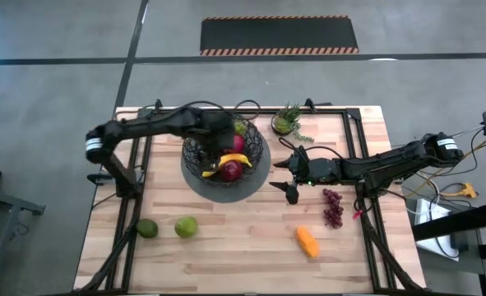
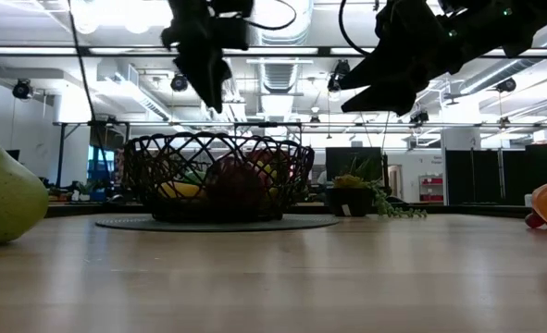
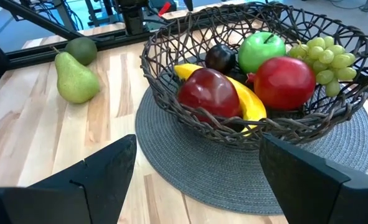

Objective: Build produce basket
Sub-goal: Put the red apple into the black wire basket

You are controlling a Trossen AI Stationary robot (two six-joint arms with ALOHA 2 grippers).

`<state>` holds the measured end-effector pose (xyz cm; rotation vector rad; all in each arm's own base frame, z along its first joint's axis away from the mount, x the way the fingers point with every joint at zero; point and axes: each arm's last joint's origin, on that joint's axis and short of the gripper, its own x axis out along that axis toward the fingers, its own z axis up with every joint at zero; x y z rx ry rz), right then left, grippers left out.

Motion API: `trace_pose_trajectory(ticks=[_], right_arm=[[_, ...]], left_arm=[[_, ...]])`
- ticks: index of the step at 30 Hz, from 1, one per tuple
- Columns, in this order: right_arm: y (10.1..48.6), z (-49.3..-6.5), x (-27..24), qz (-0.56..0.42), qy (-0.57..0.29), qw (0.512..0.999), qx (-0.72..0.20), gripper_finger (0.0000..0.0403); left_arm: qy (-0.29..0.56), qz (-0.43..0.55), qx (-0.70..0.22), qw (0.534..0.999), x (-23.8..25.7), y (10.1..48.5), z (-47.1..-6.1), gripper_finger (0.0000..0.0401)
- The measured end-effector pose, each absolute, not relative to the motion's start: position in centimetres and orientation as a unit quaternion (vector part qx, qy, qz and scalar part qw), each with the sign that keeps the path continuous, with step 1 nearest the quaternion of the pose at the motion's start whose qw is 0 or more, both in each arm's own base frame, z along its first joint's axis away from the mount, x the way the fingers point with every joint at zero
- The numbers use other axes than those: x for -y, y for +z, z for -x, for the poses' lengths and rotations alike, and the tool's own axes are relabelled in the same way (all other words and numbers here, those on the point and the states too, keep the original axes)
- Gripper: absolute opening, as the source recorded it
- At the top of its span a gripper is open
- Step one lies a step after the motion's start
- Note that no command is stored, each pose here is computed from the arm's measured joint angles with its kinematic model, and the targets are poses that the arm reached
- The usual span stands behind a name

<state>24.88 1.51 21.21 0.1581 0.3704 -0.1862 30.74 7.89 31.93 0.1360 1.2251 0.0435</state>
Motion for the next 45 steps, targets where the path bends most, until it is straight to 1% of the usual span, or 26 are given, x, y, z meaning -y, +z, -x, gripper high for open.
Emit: trace_pose_trajectory(ticks=[4,7,11,16,18,21,29,34,38,45], right_arm=[[21.2,-24.9,-1.5,-0.078,-0.094,0.975,-0.184,0.0322],[21.2,-24.9,-1.5,-0.078,-0.094,0.975,-0.183,0.0322],[21.2,-24.9,-1.5,-0.079,-0.094,0.976,-0.18,0.0322],[21.3,-24.9,-1.5,-0.081,-0.094,0.976,-0.18,0.0322],[21.3,-24.9,-1.5,-0.083,-0.095,0.976,-0.179,0.0322],[21.3,-24.9,-1.5,-0.084,-0.095,0.976,-0.178,0.0322],[21.3,-24.9,-1.5,-0.085,-0.095,0.976,-0.178,0.0322],[21.3,-24.9,-1.5,-0.084,-0.095,0.976,-0.178,0.0322],[21.3,-24.9,-1.5,-0.084,-0.095,0.976,-0.178,0.0322],[21.3,-24.9,-1.5,-0.085,-0.095,0.976,-0.178,0.0322]], left_arm=[[0.03,-0.06,-0.563,0.824,-7.5,30.4,-29.2,0.0201],[0.033,-0.063,-0.553,0.83,-7.2,29.2,-28.7,0.0165],[0.024,-0.069,-0.527,0.847,-6.7,28.1,-29.1,0.0105],[-0.007,-0.081,-0.514,0.854,-6.0,27.0,-29.7,0.0026],[-0.025,-0.074,-0.506,0.859,-5.8,26.9,-30.1,0.0007],[-0.055,-0.061,-0.504,0.859,-5.6,26.5,-30.4,0.0008],[-0.071,-0.056,-0.53,0.843,-5.5,24.9,-30.1,0.0001],[-0.072,-0.057,-0.522,0.848,-5.5,23.7,-30.1,0.0001],[-0.067,-0.063,-0.498,0.862,-5.6,23.7,-30.6,0.0001],[-0.064,-0.067,-0.487,0.868,-5.6,23.1,-30.6,0.0001]])
